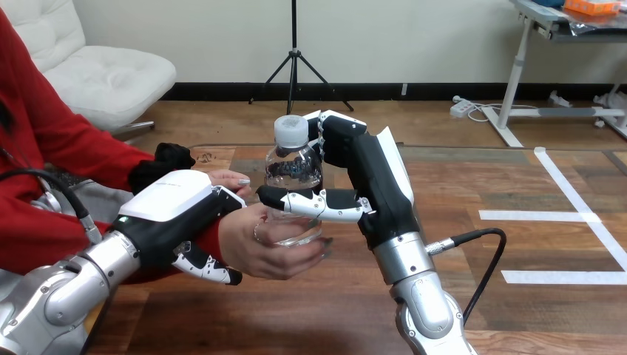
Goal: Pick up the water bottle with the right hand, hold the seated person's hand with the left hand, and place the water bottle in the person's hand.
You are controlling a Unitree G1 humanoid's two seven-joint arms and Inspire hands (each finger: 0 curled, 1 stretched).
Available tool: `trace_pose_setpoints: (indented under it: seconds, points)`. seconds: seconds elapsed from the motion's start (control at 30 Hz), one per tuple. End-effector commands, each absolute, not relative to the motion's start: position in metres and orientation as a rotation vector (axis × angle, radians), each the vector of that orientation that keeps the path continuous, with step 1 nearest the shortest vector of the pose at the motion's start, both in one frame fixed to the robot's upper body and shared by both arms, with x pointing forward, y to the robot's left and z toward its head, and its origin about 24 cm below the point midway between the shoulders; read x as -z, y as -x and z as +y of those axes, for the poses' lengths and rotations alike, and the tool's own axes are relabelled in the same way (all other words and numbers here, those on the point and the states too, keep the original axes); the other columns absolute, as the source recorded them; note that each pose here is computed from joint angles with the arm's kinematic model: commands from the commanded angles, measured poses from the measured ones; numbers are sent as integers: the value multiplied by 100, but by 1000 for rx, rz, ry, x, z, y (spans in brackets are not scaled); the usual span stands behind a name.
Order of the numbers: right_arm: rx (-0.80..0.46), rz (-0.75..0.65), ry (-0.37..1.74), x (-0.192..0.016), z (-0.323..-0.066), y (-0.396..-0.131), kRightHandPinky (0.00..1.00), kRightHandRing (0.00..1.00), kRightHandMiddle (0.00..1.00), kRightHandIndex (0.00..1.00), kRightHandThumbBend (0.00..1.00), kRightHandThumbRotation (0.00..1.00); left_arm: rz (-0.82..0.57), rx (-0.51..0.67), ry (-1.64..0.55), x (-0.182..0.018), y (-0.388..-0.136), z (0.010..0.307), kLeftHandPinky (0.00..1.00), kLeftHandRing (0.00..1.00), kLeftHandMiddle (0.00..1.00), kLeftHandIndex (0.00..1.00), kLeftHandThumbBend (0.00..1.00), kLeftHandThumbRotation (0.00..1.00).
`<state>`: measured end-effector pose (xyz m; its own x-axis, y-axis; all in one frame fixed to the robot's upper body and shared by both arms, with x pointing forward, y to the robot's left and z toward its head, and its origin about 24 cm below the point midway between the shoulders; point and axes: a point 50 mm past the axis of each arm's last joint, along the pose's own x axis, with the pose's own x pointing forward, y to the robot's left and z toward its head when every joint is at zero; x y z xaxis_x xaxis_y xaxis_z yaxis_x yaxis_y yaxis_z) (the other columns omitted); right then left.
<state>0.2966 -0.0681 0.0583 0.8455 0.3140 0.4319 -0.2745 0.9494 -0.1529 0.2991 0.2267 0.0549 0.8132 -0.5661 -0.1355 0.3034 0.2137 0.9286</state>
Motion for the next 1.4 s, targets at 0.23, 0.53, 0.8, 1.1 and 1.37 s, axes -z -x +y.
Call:
trace_pose_setpoints:
  seconds: [0.23, 0.53, 0.8, 1.1, 1.37]
  points:
    - [-300, -582, 82, -87, -65, -305, 32, 38, 53, 54, 84, 0, -340, 584, -1172, -68, -306, 213, 27, 34, 41, 42, 73, 1]
    - [-303, -557, 116, -85, -69, -305, 42, 49, 61, 60, 87, 2, -339, 559, -1209, -67, -307, 216, 38, 45, 50, 51, 78, 11]
    - [-303, -531, 169, -85, -75, -303, 66, 72, 75, 73, 95, 28, -333, 543, -1241, -64, -306, 218, 58, 65, 69, 71, 88, 25]
    - [-305, -490, 196, -84, -83, -301, 93, 95, 93, 92, 100, 51, -316, 541, -1320, -60, -306, 223, 75, 83, 88, 91, 99, 42]
    - [-291, -467, 241, -84, -92, -299, 99, 99, 99, 99, 100, 62, -291, 535, -1379, -57, -306, 227, 91, 96, 98, 99, 100, 59]
